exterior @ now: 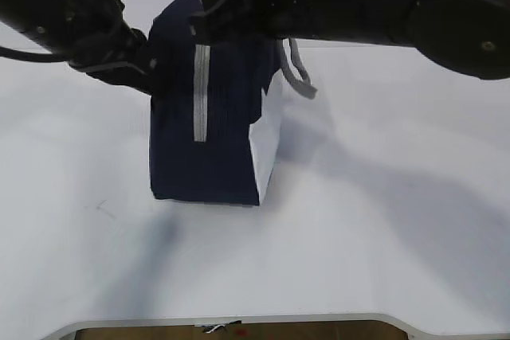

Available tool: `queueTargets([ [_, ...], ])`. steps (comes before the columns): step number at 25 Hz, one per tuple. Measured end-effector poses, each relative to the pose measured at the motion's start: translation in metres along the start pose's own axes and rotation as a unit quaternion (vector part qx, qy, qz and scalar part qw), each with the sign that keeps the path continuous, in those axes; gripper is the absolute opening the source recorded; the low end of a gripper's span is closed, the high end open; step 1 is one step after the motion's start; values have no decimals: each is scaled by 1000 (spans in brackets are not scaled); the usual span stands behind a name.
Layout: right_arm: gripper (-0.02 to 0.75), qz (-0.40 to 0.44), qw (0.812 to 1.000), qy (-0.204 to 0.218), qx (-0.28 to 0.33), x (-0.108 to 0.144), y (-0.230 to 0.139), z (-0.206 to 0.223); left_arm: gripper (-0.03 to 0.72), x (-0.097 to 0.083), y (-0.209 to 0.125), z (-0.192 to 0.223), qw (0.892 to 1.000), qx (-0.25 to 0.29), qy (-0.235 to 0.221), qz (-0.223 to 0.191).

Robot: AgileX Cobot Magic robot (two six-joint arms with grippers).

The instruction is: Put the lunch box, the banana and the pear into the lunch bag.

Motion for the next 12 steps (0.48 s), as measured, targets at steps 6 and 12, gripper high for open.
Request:
queueTargets([
  [6,17,-12,1000,-8,6,-3,4,5,8,7,-13,-8,997,39,26,65],
  [12,17,-54,998,-28,16,-12,14,18,6,7,-21,-22,994,60,33,90],
])
Point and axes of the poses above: a point on each arm's last joint axis where the gripper is mounted, z pointing out along that axis toward the gripper, x along the wrist's bending axis when the last joint is at zero, y = z × x, the point moved 9 cm from there along z, pointing out along that axis toward the gripper
